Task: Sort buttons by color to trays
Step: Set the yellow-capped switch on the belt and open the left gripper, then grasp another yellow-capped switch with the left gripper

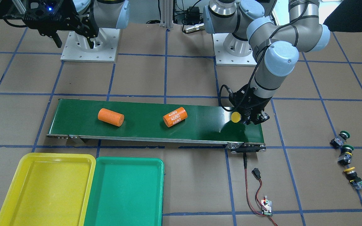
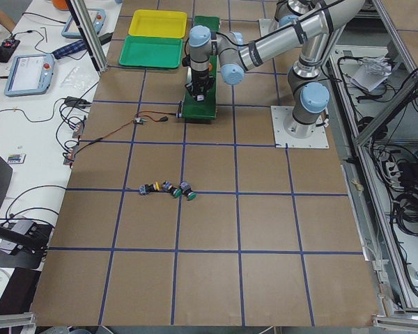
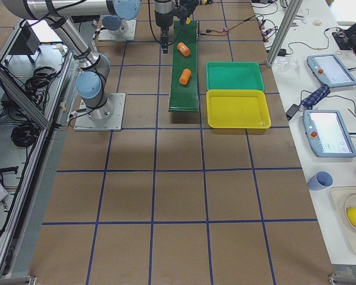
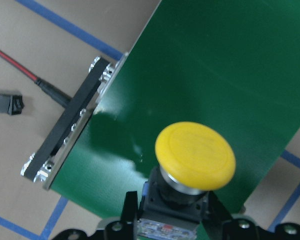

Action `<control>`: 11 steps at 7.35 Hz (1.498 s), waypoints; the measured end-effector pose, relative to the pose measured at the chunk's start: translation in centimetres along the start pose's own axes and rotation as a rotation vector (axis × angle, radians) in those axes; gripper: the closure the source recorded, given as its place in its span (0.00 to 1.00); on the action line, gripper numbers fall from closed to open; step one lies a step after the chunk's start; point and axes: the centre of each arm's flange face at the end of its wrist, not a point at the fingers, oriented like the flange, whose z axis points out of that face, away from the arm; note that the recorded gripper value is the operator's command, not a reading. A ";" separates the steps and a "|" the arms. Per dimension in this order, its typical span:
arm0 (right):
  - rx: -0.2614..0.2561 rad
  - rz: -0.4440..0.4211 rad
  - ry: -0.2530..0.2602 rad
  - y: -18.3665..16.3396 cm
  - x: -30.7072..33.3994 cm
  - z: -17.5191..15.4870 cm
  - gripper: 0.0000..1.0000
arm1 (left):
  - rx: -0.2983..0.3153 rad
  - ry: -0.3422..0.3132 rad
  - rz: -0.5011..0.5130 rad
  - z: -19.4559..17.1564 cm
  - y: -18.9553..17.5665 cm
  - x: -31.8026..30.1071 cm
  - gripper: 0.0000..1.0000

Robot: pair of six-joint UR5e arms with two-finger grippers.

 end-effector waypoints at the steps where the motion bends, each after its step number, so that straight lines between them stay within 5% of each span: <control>1: -0.001 0.000 0.000 0.0 0.0 0.0 0.00 | 0.003 -0.006 -0.027 0.4 -0.1 0.1 0.00; 5: -0.002 0.000 -0.002 0.0 0.0 0.0 0.00 | 0.027 -0.065 -0.134 -2.2 1.5 -3.0 0.00; 9: -0.001 0.004 -0.003 0.1 -0.1 0.0 0.00 | 0.053 -0.116 -0.699 -7.5 13.1 -21.4 0.00; 11: -0.001 0.000 -0.003 0.1 -0.1 0.0 0.00 | 0.010 -0.131 -0.989 -5.3 16.5 -29.9 0.00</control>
